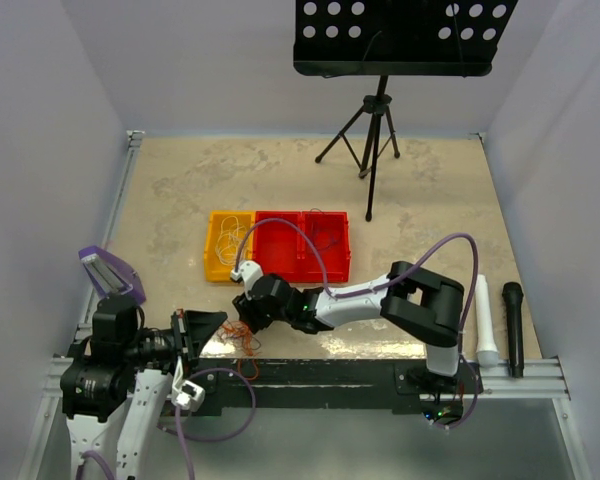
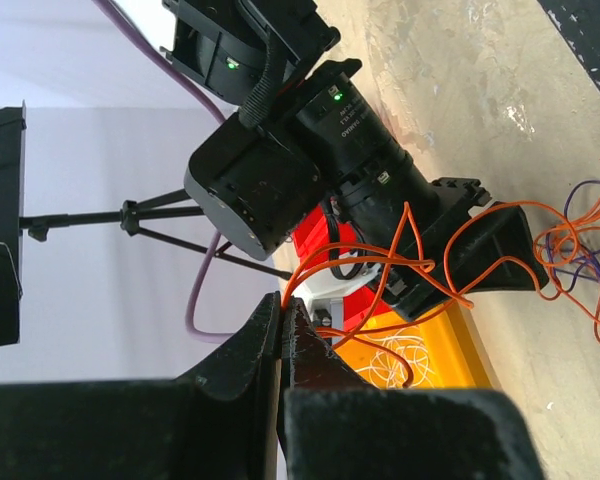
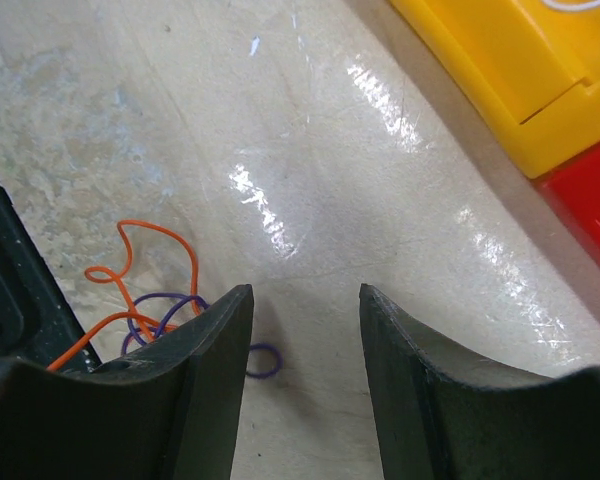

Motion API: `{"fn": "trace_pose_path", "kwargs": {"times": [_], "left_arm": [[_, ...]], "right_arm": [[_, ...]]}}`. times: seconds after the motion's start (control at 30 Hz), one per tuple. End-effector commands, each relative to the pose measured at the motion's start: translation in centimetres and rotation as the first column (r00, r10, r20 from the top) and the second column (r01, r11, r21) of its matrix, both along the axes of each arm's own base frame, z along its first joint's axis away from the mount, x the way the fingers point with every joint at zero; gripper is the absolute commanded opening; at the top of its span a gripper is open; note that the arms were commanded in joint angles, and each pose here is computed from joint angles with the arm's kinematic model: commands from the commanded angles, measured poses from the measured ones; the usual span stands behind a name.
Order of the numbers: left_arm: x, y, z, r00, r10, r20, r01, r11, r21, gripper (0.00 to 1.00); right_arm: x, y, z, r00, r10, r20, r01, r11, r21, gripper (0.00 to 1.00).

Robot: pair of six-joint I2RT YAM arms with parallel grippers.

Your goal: Untangle the cables

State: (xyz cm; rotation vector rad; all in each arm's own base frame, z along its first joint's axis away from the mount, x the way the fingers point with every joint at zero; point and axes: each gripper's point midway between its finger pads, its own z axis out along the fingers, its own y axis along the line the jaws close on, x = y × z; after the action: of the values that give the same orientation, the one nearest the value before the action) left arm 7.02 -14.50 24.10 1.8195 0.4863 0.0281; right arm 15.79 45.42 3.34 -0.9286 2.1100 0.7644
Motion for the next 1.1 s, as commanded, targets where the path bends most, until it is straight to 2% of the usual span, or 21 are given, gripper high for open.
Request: {"fn": "trace_pose_path", "kwargs": {"times": [0.0,0.23,0.6,0.8,1.07], "left_arm": [[-0.3,-1.2,2.9,0.73,-0.288,0.62,0.157,0.953,0.258,0.0],[0.0,-1.0,2.4,0.737,-0.286,0.613,0.143,0.952,0.271,0.0],[0.1,-1.0,2.0,0.739,-0.286,0.61,0.141,0.951,0.275,0.0],[0.0,-1.0,2.0,0.738,-0.285,0.611,0.14,0.951,0.274,0.0],[0.1,-0.9,2.0,0.741,-0.285,0.608,0.138,0.951,0.277,0.0]], "right_arm": [[-0.2,1.2,1.4,0.999,0.045,0.017,-0.046,0.999,0.023,0.51],[-0.6,0.7,0.8,0.999,0.052,0.008,-0.052,0.999,0.0,0.48],[-1.7,-0.6,4.9,0.998,0.059,0.017,-0.061,0.99,0.127,0.51],[-2.4,-0.8,3.0,0.995,0.103,-0.007,-0.102,0.991,0.087,0.45],[-2.3,-0.5,1.6,0.993,0.116,-0.004,-0.116,0.992,0.043,0.44]]}}
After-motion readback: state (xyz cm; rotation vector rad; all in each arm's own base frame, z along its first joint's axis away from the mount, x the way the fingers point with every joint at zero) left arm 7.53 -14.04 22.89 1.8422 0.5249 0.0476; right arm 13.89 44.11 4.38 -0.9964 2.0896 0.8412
